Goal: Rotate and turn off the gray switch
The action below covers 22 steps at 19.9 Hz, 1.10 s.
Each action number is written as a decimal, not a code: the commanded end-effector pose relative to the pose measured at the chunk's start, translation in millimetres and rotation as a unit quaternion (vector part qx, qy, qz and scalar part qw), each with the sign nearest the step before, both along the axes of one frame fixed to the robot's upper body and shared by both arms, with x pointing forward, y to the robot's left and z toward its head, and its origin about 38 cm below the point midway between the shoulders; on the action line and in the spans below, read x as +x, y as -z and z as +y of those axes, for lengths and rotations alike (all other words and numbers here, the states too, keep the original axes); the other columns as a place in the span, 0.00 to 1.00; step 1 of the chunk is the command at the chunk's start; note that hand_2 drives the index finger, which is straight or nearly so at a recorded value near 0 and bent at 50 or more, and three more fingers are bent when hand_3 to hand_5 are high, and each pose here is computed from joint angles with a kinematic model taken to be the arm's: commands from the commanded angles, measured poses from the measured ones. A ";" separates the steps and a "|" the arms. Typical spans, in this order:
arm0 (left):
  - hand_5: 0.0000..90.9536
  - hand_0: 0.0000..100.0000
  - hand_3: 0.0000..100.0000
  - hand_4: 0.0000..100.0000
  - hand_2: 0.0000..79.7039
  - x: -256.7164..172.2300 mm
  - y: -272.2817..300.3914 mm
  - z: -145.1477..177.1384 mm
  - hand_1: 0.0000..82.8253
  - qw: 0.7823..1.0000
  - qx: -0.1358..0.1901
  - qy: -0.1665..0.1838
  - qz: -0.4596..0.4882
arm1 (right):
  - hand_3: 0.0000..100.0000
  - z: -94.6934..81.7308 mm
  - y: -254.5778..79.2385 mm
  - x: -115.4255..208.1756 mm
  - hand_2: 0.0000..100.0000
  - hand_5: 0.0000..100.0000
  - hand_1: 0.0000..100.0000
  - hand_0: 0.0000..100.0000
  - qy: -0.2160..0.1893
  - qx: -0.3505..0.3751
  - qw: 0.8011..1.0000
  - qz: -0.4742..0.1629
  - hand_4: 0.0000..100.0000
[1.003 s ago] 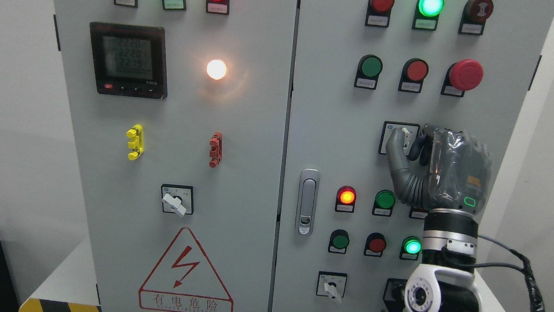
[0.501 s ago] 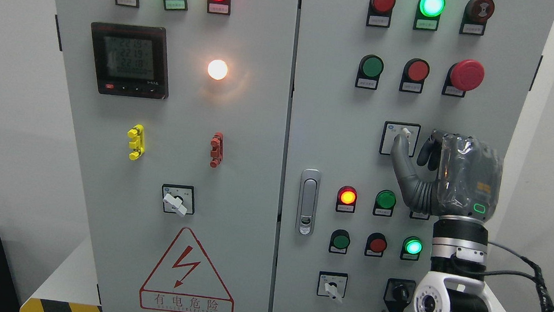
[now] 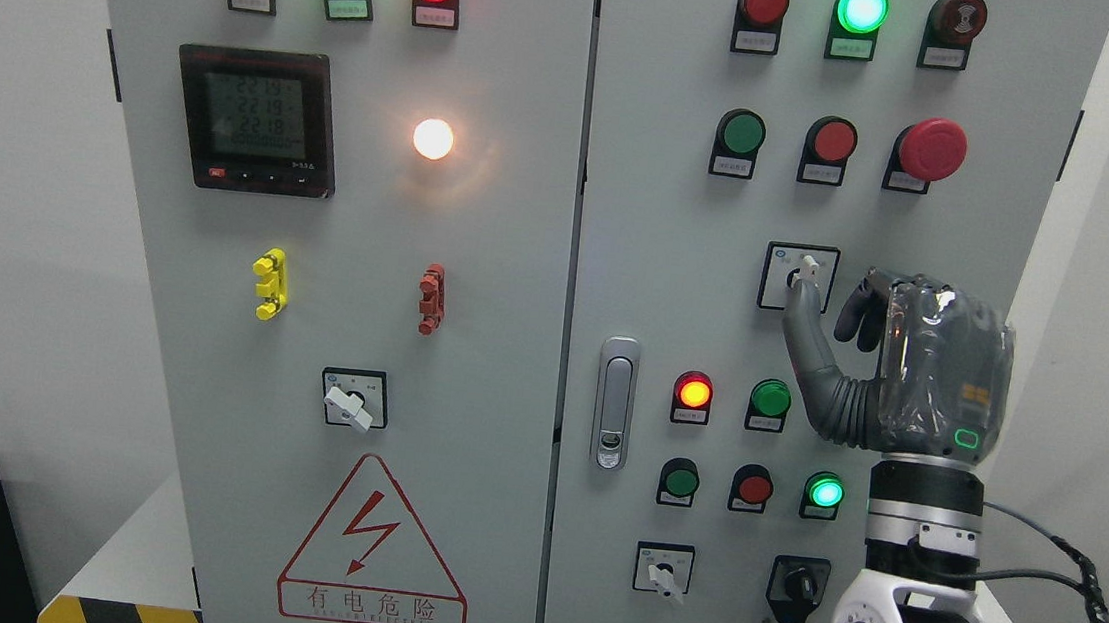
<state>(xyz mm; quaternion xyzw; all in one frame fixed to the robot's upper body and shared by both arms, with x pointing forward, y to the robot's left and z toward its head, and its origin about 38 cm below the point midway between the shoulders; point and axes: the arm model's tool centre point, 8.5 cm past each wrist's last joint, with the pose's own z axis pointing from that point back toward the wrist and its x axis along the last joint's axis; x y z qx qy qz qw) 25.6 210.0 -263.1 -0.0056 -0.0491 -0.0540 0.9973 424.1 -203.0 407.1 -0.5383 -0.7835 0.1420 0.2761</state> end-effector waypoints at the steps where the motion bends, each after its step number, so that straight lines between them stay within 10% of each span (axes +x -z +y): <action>1: 0.00 0.12 0.00 0.00 0.00 -0.1 0.0 -0.1 0.47 1.000 -0.001 -0.016 0.000 | 0.90 10.4 -2.0 -34.5 0.66 0.76 0.18 0.46 -0.028 -0.010 0.999 -0.044 0.77; 4: 0.00 0.12 0.00 0.00 0.00 -0.1 0.0 -0.1 0.47 1.000 -0.001 -0.016 0.000 | 0.83 13.6 12.4 -47.9 0.56 0.61 0.17 0.45 -0.046 -0.028 0.997 -0.047 0.68; 11: 0.00 0.12 0.00 0.00 0.00 -0.1 0.0 -0.1 0.47 1.000 -0.001 -0.016 0.000 | 0.25 13.9 25.8 -51.6 0.20 0.01 0.08 0.35 -0.060 -0.055 0.996 -0.041 0.11; 22: 0.00 0.12 0.00 0.00 0.00 -0.1 0.0 -0.1 0.47 1.000 -0.001 -0.016 0.000 | 0.00 7.8 35.9 -61.8 0.00 0.00 0.10 0.24 -0.058 -0.064 0.995 -0.038 0.00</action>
